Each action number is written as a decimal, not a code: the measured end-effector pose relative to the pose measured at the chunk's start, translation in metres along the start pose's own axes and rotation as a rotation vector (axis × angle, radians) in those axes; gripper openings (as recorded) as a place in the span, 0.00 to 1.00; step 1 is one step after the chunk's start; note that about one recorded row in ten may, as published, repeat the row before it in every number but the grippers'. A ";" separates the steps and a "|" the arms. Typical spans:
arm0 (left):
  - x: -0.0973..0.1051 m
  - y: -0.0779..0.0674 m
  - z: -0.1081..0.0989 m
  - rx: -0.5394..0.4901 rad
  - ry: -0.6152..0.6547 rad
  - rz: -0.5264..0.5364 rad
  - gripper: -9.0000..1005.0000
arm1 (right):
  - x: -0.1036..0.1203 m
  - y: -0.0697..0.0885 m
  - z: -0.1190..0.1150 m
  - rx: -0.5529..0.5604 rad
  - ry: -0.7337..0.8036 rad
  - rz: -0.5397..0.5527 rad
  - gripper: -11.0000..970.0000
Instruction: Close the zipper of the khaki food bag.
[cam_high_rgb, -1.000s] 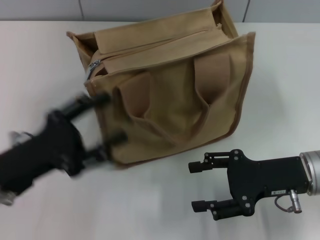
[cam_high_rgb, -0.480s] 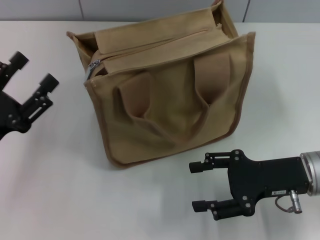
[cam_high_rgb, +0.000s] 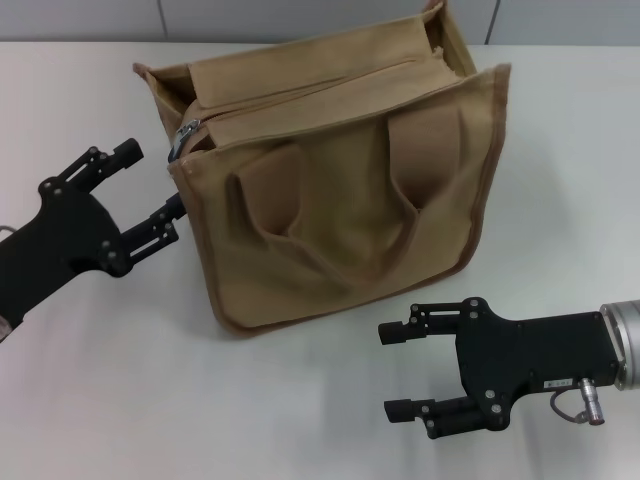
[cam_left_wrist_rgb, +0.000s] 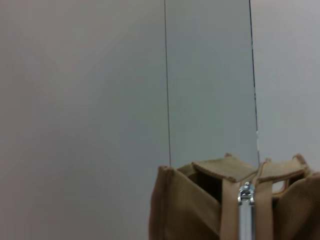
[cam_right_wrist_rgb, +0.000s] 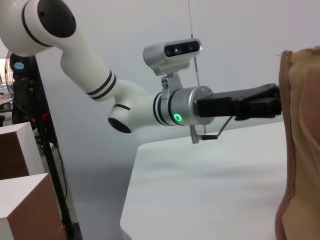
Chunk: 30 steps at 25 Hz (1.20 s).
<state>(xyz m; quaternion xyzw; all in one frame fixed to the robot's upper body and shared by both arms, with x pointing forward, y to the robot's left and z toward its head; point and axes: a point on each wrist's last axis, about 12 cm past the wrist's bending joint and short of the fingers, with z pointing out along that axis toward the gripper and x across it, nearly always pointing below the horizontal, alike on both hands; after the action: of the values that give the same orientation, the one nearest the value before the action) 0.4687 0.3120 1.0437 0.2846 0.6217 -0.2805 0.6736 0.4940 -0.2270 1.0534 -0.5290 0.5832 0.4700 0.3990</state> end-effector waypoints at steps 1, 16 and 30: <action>0.001 0.002 0.003 -0.007 0.012 0.009 0.73 | 0.000 0.000 0.000 0.000 0.000 0.000 0.77; -0.002 0.008 0.010 -0.019 0.001 0.049 0.70 | -0.002 -0.001 0.000 0.001 -0.013 -0.004 0.77; -0.006 0.007 0.007 -0.032 -0.037 0.062 0.30 | -0.005 -0.003 0.000 0.010 -0.021 -0.012 0.76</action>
<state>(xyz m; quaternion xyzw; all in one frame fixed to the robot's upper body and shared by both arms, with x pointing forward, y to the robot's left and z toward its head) 0.4783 0.3124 1.0506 0.2877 0.6045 -0.2548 0.6977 0.4978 -0.2256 1.0573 -0.5255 0.5782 0.4703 0.4104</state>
